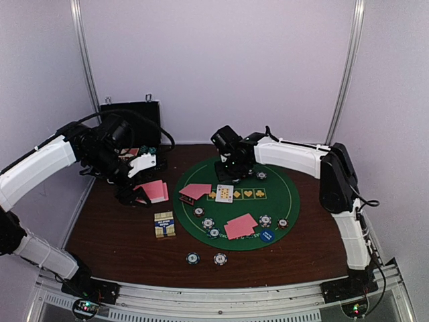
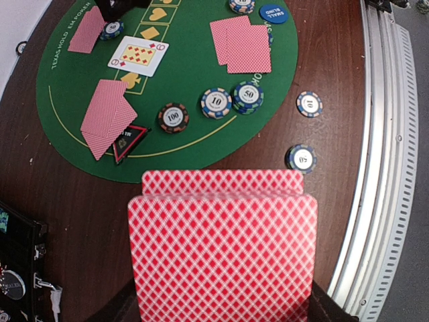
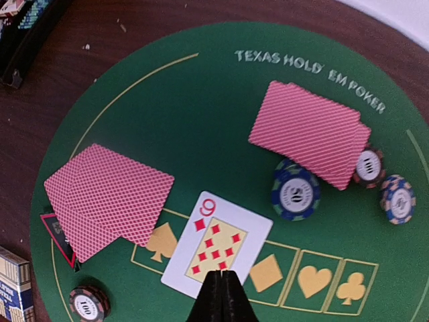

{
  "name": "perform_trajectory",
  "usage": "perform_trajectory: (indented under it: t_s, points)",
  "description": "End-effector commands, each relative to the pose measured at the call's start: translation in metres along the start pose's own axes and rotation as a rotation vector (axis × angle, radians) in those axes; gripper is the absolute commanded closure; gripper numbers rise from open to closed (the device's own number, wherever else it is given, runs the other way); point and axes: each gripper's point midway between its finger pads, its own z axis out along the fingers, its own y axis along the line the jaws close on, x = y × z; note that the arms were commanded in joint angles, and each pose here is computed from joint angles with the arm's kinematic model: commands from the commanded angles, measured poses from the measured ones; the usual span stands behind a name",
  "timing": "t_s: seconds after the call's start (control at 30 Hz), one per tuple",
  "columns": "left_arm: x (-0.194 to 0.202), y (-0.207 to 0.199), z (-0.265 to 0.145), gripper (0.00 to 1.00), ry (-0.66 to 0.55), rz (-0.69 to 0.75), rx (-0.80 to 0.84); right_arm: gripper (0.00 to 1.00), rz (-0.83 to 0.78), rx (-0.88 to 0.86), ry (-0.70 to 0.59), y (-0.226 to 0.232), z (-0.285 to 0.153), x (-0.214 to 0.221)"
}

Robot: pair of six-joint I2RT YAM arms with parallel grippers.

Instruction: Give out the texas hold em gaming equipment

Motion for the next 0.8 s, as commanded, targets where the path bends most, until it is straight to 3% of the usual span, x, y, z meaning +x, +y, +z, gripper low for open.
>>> perform_trajectory:
  t_s: [0.0, 0.77]
  points:
    - [-0.008, 0.001, -0.010, 1.00, -0.043, 0.027, -0.028, 1.00, 0.062, -0.068, 0.168, 0.025, 0.025, 0.041]
    - [-0.008, 0.002, -0.011, 1.00, -0.041, 0.029, -0.038, 1.00, 0.143, -0.109, 0.227, 0.031, 0.085, 0.045]
